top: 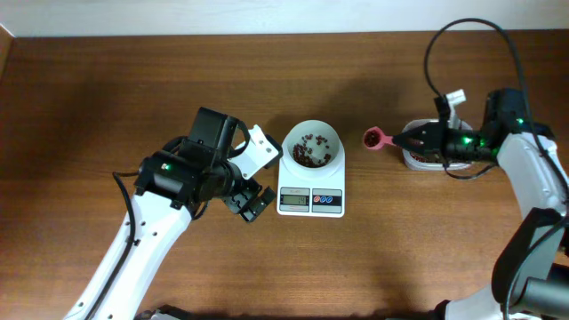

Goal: Scoop and weigh 50g on scale
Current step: 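Carry the filled scoop left over the bowl on the scale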

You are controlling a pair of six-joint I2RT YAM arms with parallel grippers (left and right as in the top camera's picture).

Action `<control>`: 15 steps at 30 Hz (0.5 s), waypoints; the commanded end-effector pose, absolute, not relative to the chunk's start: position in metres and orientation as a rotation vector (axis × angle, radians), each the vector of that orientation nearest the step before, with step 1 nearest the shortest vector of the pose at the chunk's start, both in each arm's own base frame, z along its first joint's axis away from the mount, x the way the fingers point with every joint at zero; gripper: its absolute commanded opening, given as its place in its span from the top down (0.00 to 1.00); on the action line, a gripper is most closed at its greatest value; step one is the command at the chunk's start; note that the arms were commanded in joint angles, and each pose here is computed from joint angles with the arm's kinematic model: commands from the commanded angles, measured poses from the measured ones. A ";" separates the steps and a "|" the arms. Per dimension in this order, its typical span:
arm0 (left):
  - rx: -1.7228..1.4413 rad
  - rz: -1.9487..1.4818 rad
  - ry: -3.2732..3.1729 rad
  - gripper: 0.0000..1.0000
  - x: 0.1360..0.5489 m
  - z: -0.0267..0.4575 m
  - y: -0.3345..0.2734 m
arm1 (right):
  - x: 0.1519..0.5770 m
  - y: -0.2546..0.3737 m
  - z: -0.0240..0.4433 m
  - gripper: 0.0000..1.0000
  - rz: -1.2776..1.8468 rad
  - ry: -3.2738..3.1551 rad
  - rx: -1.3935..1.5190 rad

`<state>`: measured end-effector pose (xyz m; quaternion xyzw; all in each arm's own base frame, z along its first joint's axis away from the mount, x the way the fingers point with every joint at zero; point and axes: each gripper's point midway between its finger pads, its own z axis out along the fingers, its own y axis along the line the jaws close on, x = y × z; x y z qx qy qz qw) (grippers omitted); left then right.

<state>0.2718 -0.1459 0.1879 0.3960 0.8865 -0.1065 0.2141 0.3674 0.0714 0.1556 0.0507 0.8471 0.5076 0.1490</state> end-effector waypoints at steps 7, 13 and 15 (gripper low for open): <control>1.090 -0.316 2.447 0.01 0.268 0.192 -0.148 | 0.364 0.119 0.159 0.96 1.537 2.452 -0.005; 1.090 -0.316 2.447 0.01 0.268 0.192 -0.148 | 0.363 0.151 0.162 0.96 1.569 2.459 -0.077; 1.090 -0.316 2.447 0.01 0.268 0.192 -0.148 | 0.365 0.161 0.165 0.96 1.568 2.442 -0.121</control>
